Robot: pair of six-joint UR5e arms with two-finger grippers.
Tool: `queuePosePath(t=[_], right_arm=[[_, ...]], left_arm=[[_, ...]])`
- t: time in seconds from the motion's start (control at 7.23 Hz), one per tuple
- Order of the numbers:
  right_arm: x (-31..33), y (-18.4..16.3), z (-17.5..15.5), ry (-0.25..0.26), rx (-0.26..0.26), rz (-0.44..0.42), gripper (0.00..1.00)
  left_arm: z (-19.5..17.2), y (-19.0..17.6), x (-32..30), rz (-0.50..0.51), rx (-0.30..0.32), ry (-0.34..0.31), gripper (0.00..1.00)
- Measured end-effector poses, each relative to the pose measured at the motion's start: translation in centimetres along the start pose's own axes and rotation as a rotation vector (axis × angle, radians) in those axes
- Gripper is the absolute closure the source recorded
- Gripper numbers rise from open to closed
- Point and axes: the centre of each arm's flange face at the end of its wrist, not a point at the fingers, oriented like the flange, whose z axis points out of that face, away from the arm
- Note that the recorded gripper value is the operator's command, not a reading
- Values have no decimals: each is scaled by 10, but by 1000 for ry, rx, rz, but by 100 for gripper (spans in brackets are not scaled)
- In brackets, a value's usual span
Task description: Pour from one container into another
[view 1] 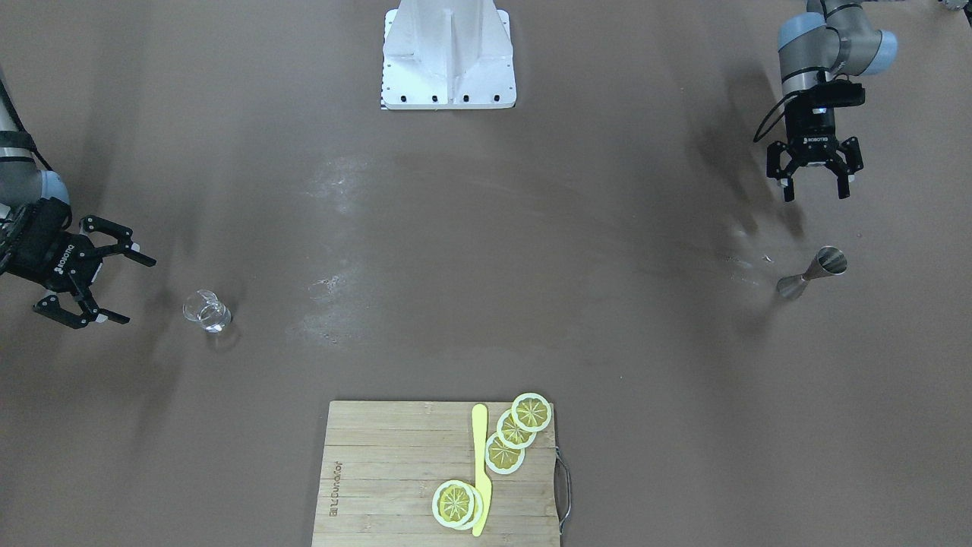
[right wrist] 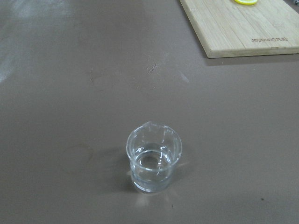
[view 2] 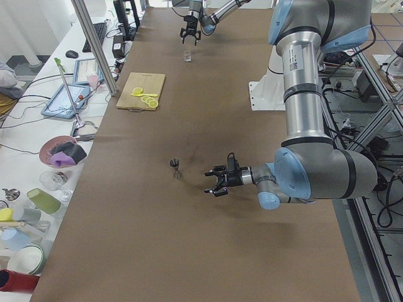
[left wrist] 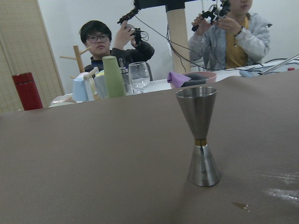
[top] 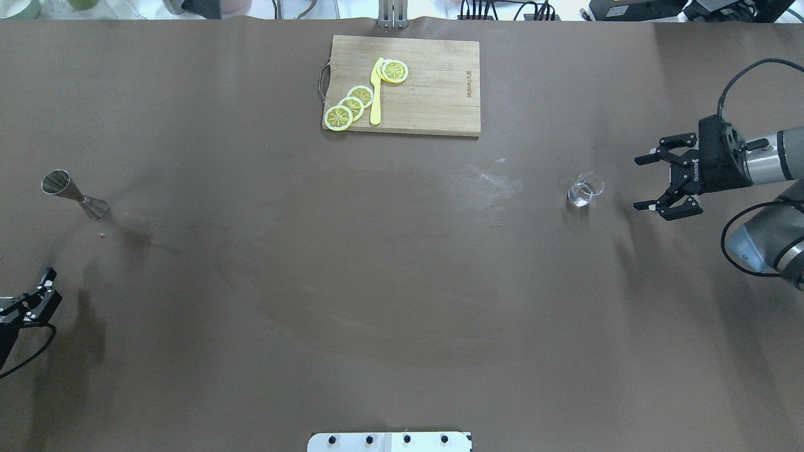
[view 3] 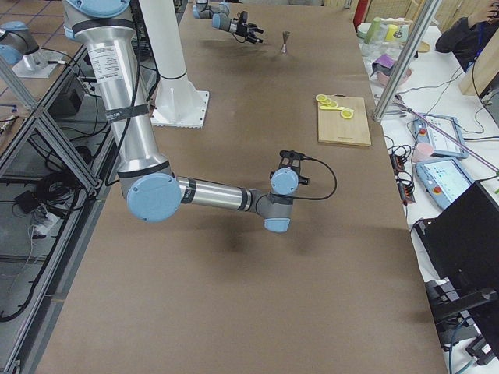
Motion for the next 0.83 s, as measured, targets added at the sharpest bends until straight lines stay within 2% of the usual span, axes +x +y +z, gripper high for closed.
queuePosePath(t=[0.42, 0.83], right_arm=[[-3, -2, 23, 12, 34, -43, 0], [-3, -7, 43, -1, 38, -47, 2]], left_arm=[[12, -14, 4, -84, 78, -51, 3], [16, -31, 32, -132, 112, -52, 3]])
